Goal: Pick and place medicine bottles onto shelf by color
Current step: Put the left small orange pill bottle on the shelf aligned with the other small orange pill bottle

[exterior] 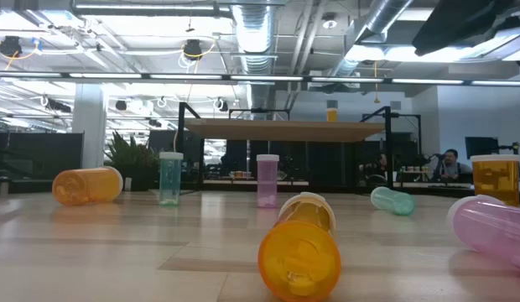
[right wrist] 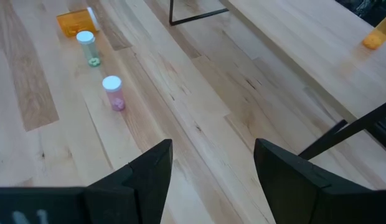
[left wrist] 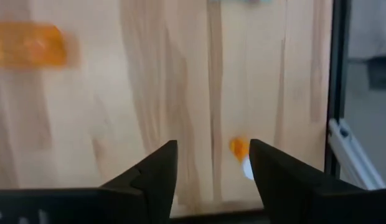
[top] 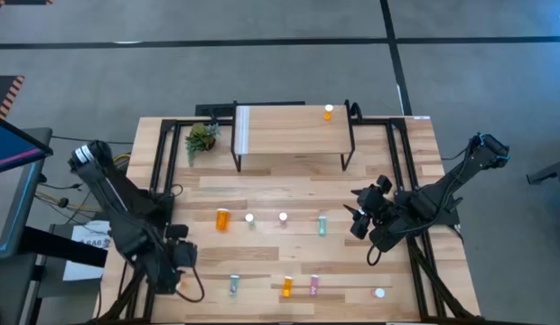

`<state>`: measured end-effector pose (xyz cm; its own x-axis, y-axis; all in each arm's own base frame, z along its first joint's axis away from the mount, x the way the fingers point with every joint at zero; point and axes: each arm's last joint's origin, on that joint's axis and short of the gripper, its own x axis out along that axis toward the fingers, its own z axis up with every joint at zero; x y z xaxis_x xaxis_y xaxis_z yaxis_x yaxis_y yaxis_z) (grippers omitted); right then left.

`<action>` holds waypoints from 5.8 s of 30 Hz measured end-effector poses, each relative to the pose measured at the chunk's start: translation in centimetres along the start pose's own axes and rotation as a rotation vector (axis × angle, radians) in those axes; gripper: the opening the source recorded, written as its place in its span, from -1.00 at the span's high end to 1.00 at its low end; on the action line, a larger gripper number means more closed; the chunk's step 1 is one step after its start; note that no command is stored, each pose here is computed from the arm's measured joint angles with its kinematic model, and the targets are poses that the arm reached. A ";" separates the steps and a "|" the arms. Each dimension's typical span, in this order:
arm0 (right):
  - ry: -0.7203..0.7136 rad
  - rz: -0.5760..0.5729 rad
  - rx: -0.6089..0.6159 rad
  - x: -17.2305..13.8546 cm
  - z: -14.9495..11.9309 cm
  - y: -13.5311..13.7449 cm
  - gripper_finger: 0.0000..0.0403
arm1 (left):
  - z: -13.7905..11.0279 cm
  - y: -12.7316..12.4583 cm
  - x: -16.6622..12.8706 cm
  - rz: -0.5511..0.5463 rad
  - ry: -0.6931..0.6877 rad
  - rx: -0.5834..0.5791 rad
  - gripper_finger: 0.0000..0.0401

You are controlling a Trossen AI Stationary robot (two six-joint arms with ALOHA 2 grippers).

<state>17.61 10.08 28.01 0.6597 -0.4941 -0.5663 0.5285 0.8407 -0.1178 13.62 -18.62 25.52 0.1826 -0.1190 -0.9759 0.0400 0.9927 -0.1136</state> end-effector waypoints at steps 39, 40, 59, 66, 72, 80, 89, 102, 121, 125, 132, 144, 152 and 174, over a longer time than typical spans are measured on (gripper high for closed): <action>-0.036 -0.021 0.000 0.2 0.3 0.0 -0.23 | -0.1 -3.4 0.9 -0.153 -0.101 -0.092 0.05; -0.036 -0.021 0.000 0.2 0.3 0.0 -0.23 | -0.2 -3.5 0.9 -0.147 -0.108 -0.091 0.05; -0.038 -0.015 0.009 0.2 0.4 0.0 -0.23 | -1.1 -3.9 4.9 -0.012 0.094 -0.093 0.02; -0.038 -0.015 0.009 0.2 0.4 0.0 -0.23 | -1.7 -4.1 4.8 -0.007 0.105 -0.069 0.02; -0.038 -0.014 0.009 0.2 0.4 0.0 -0.23 | -2.5 -4.6 4.7 0.002 0.086 -0.064 0.02; -0.038 -0.015 0.008 0.2 0.4 0.0 -0.23 | -2.7 -4.3 4.7 0.036 0.076 -0.057 0.02; -0.039 -0.015 0.006 0.2 0.4 0.0 -0.23 | -3.0 -4.1 4.1 0.050 0.058 -0.027 0.02; -0.041 -0.016 0.007 0.2 0.4 0.0 -0.23 | -3.6 -1.5 -0.4 -0.067 -0.246 -0.108 0.12; -0.043 -0.013 0.016 0.2 0.4 0.1 -0.23 | -4.9 -1.1 3.4 -0.132 -0.149 -0.099 0.12; -0.043 -0.012 0.016 0.2 0.4 0.1 -0.23 | -4.8 -1.3 3.4 -0.150 -0.162 -0.077 0.12; -0.045 -0.011 0.019 0.2 0.5 0.1 -0.23 | -5.1 -2.1 5.3 -0.114 -0.044 -0.059 0.09; -0.045 -0.010 0.020 0.2 0.5 0.1 -0.23 | -5.1 -2.9 7.1 -0.093 0.019 -0.015 -0.03; -0.045 -0.010 0.020 0.2 0.5 0.1 -0.23 | -5.1 -2.8 7.1 -0.091 0.016 0.012 0.23; -0.070 -0.023 0.028 0.2 0.6 0.1 -0.23 | 0.8 4.4 -0.6 -0.006 -0.556 0.089 0.44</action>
<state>18.11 9.97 28.36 0.6825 -0.5278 -0.5055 0.5576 0.8232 -0.1067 14.50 -14.18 25.73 0.6718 -0.1407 -0.7273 0.1211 0.9895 -0.0795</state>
